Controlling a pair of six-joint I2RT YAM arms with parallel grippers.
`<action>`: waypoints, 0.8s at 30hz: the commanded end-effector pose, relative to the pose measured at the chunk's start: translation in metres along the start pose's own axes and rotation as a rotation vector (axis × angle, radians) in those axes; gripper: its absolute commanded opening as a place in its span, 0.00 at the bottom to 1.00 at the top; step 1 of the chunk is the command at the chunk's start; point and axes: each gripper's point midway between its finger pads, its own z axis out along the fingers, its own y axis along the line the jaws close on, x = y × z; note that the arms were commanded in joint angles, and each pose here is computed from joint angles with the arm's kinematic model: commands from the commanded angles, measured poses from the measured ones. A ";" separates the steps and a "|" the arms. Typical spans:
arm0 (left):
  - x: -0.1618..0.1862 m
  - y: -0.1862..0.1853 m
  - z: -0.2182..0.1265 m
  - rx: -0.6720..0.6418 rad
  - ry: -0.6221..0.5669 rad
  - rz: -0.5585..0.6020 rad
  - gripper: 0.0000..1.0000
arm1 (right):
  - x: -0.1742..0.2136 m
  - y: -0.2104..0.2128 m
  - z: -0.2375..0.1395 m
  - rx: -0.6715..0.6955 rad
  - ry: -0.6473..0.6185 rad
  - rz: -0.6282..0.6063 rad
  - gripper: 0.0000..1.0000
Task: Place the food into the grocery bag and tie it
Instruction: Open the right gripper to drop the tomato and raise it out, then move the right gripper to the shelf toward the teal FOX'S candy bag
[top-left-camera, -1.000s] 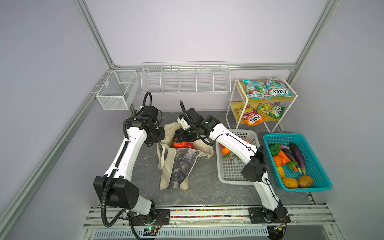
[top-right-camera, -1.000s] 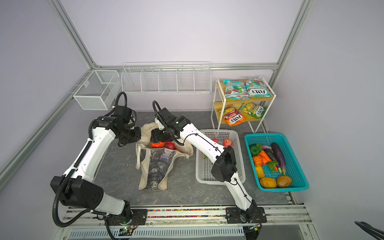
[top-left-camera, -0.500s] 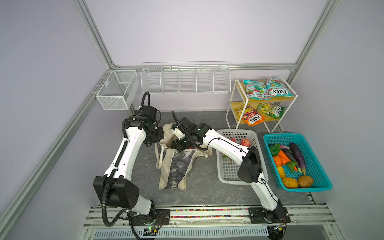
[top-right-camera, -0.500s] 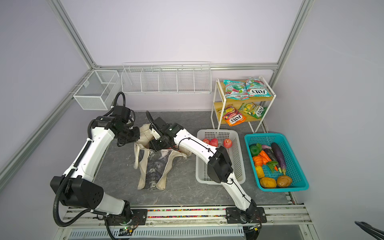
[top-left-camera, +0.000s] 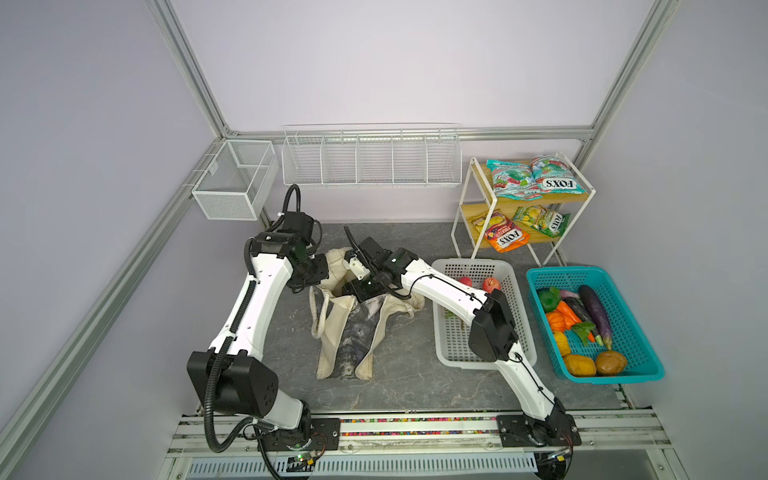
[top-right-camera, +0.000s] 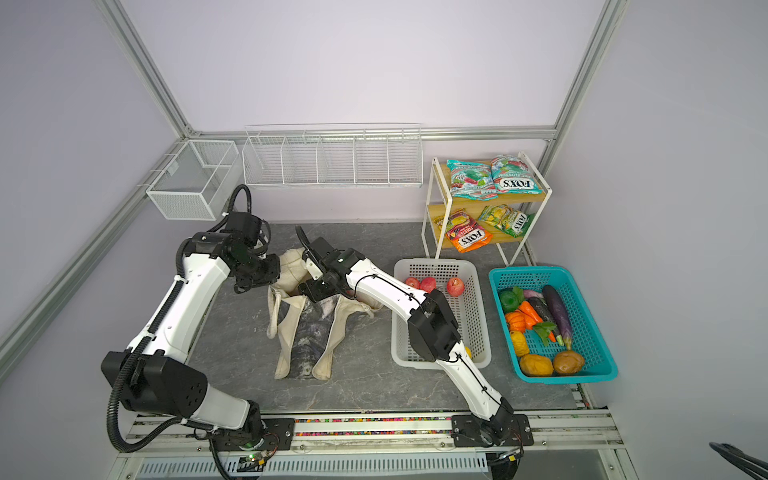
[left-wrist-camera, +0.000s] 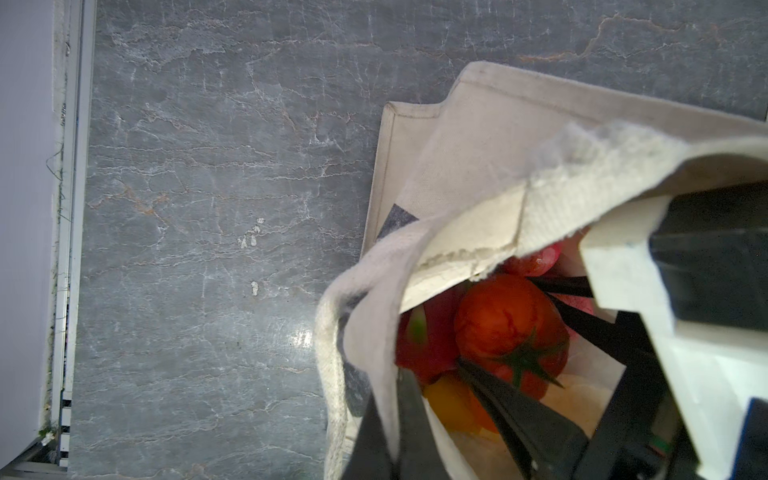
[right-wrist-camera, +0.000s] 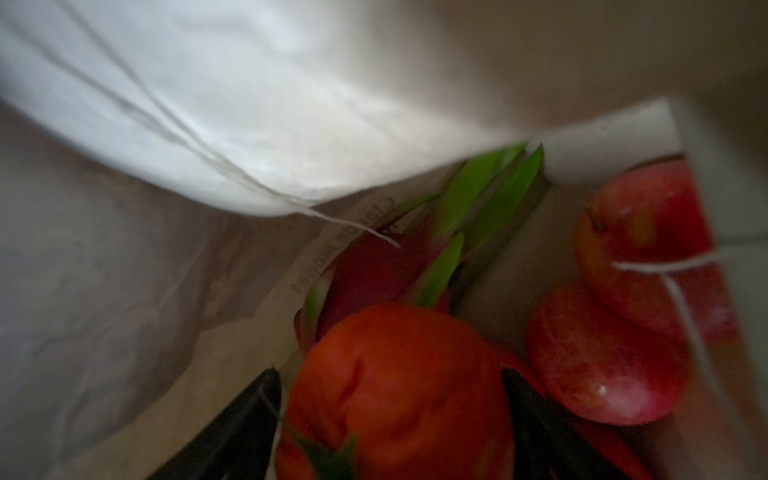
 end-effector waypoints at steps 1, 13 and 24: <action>0.009 0.001 -0.003 0.010 0.026 -0.006 0.00 | 0.019 -0.009 0.013 0.030 0.065 0.007 0.91; 0.018 0.004 -0.006 0.008 0.026 -0.005 0.00 | -0.006 0.004 -0.031 0.042 -0.044 -0.039 0.88; 0.015 0.005 -0.005 0.004 0.014 -0.003 0.00 | -0.040 0.018 -0.158 0.105 -0.219 -0.117 0.88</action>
